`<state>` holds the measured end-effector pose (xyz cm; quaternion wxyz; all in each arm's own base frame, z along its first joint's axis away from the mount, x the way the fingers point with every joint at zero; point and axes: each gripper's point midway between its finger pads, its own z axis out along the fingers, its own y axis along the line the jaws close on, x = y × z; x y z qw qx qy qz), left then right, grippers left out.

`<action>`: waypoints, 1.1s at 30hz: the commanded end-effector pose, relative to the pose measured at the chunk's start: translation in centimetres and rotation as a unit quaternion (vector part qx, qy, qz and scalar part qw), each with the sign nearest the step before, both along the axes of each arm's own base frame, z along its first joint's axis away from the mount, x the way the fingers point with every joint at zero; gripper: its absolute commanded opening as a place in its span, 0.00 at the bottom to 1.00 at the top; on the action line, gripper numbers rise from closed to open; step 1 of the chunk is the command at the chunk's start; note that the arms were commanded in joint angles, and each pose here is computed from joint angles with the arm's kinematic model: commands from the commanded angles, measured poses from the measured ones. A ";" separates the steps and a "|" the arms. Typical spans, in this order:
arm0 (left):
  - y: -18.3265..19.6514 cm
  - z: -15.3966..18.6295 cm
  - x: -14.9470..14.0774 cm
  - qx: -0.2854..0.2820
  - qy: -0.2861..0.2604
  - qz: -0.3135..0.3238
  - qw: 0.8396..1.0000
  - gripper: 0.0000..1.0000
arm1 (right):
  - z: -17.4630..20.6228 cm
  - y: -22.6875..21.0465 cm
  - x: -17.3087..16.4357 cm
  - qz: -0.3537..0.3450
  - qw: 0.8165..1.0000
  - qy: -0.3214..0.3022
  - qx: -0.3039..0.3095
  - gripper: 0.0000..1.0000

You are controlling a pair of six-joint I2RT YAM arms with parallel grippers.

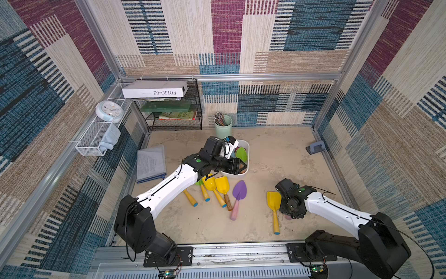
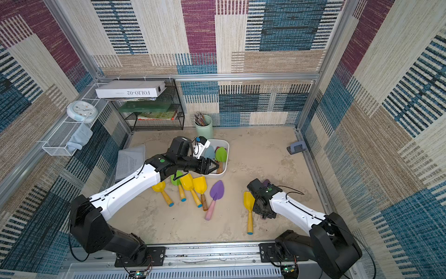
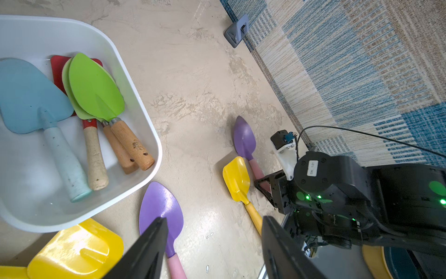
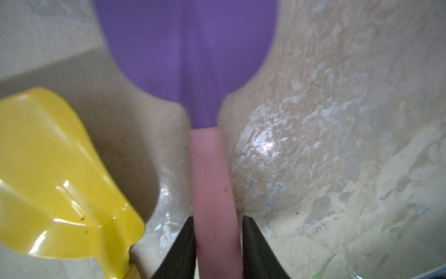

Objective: Put the shovel into the storage box
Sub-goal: Pick up the shovel from the center of the board.

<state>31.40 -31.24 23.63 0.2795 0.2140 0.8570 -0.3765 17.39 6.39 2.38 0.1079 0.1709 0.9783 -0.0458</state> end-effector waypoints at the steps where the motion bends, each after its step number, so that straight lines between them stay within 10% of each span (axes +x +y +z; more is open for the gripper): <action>1: -0.5 0.8 0.1 -0.009 -0.010 0.000 1.000 0.65 | 0.5 -0.4 0.2 -0.014 1.000 -0.017 -0.004 0.18; 9: -2.4 -0.9 0.6 -0.005 0.013 -0.006 1.000 0.65 | 4.8 0.4 2.4 -0.012 0.994 -0.105 0.034 0.00; 18: -5.0 -3.5 2.6 -0.005 0.041 -0.010 0.999 0.65 | 11.9 7.7 6.0 0.192 0.944 -0.213 0.162 0.00; 33: -8.3 -3.9 4.5 -0.008 0.011 -0.018 1.000 0.64 | 12.2 11.7 7.8 0.301 0.917 -0.190 0.182 0.00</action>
